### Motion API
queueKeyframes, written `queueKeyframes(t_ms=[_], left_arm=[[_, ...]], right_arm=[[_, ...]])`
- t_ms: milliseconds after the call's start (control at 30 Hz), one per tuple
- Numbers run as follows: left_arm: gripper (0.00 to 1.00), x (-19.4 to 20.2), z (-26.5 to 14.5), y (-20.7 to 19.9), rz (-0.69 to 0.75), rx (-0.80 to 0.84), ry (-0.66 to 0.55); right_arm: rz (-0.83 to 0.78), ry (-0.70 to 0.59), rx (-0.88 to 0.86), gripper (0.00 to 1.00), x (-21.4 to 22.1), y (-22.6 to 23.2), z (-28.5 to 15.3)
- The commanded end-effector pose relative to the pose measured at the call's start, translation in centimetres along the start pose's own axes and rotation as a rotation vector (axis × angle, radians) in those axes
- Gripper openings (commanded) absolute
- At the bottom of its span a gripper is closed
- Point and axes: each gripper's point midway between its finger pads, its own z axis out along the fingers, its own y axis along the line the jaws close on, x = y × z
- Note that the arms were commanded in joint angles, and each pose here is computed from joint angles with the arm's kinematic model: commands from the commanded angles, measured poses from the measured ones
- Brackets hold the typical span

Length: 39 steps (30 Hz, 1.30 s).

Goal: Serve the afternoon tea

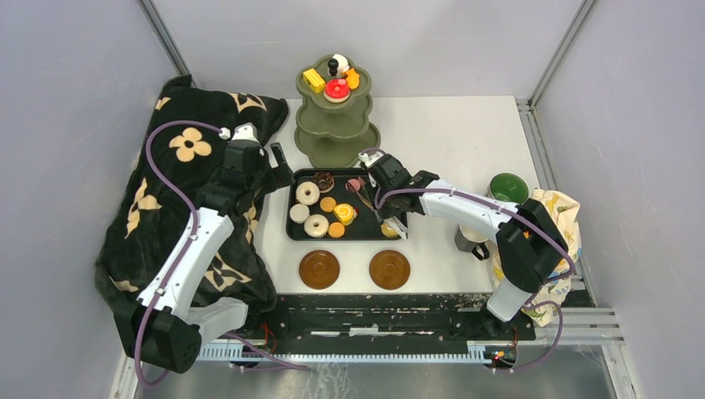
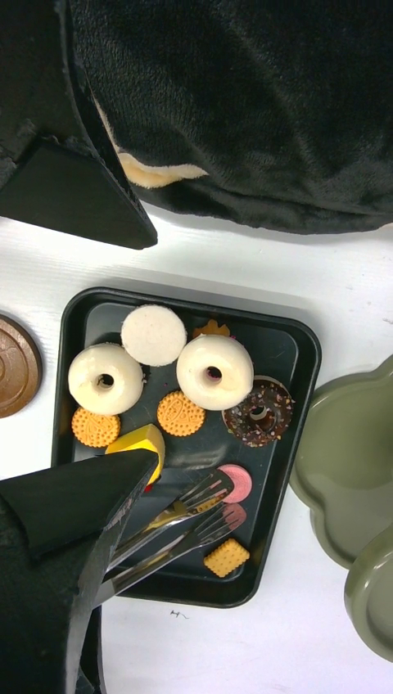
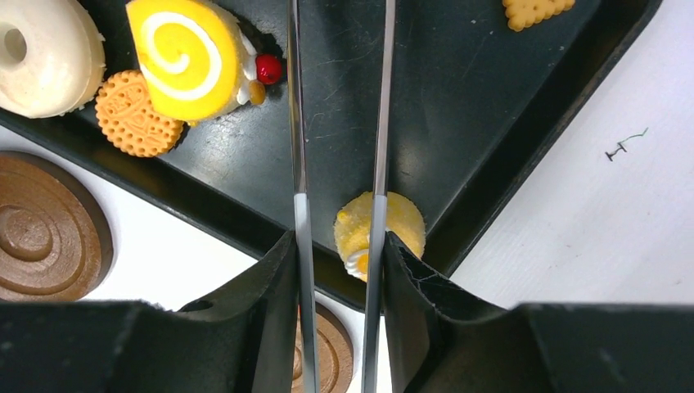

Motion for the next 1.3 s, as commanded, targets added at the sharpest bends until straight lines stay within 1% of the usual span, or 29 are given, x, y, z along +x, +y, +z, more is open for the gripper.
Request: queueKeyframes(t_ms=[0,100,467,633,733,933,1267], left_arm=[[0.99,-2.6,-0.8,-0.4,0.018,0.022,-0.093],[0.99,-2.9,-1.0,-0.2,0.013,0.017,-0.107],[0.99,-2.6,-1.5,-0.3,0.000,0.028,-0.102],[0.99,-2.5,-1.4,-0.4,-0.017,0.032,-0.098],[0.99,-2.4,-1.4,-0.6,-0.028,0.038,-0.096],[0.99,-2.3,-1.2,-0.4,-0.024,0.029,-0.093],[0.99,-2.5,-0.6,0.1,0.000,0.001,-0.095]], right_arm=[[0.019,-0.143,0.026,0.30,-3.8,-0.2,-2.3],[0.021,-0.161,0.029,0.29,-4.2,-0.3,-3.3],[0.053,-0.233,0.010,0.27,-5.5,-0.3,-6.8],[0.071,-0.281,0.014,0.26,-7.4,-0.3,-7.2],[0.076,-0.294,0.018,0.26,-8.8,-0.2,-6.9],[0.088,-0.311,0.018,0.26,-11.4,0.1,-4.8],[0.133,-0.282,0.046,0.25,-12.4,-2.1,-1.2]])
